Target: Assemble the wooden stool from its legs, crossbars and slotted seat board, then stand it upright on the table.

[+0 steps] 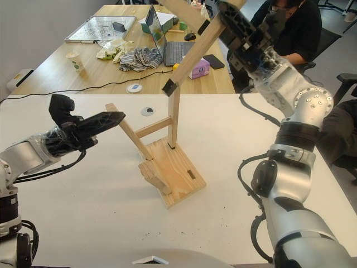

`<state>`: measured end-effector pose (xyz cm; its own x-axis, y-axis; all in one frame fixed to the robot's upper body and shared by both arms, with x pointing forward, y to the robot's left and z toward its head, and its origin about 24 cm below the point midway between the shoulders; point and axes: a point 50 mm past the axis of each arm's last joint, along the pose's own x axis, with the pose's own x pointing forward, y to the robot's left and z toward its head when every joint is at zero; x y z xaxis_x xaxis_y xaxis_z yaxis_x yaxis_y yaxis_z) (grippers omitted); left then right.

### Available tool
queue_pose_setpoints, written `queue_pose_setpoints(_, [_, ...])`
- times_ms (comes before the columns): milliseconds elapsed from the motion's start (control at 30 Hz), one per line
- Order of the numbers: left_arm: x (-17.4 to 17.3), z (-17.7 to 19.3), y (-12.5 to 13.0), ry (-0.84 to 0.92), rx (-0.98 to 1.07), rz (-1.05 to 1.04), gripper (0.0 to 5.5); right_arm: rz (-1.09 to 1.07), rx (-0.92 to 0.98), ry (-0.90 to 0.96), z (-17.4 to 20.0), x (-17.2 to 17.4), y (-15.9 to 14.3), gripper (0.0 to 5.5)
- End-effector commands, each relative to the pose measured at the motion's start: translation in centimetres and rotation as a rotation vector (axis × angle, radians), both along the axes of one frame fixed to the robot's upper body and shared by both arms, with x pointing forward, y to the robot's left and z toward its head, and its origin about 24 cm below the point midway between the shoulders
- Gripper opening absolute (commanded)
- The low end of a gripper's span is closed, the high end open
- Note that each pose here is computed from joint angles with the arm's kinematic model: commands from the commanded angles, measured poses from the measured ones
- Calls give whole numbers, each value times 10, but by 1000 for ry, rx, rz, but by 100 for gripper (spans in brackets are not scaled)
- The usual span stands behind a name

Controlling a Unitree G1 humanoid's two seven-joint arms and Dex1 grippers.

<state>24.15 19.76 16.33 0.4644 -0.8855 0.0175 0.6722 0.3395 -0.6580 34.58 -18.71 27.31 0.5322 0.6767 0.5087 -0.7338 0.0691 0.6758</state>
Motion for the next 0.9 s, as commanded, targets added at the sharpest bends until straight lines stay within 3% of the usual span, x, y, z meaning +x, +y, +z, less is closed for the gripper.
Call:
queue_pose_setpoints(33, [9, -26, -12, 46, 89, -47, 536, -7, -11, -15, 4, 2, 1, 205])
queue_pose_setpoints(267, [26, -68, 0, 96, 267, -5, 536, -7, -18, 3, -7, 1, 2, 205])
queue_pose_setpoints(400, [47, -67, 11, -49, 250, 139, 536, -18, -68, 21, -22, -6, 2, 205])
queue_pose_setpoints(533, [67, -62, 20, -183, 228, 316, 536, 13, -238, -145, -33, -33, 16, 205])
queue_pose_setpoints(700, [96, -61, 6, -263, 275, 364, 536, 75, -371, -226, -53, -51, 24, 205])
queue_pose_setpoints(900, [124, -71, 26, -451, 745, 391, 536, 74, -327, -223, -53, -47, 27, 205])
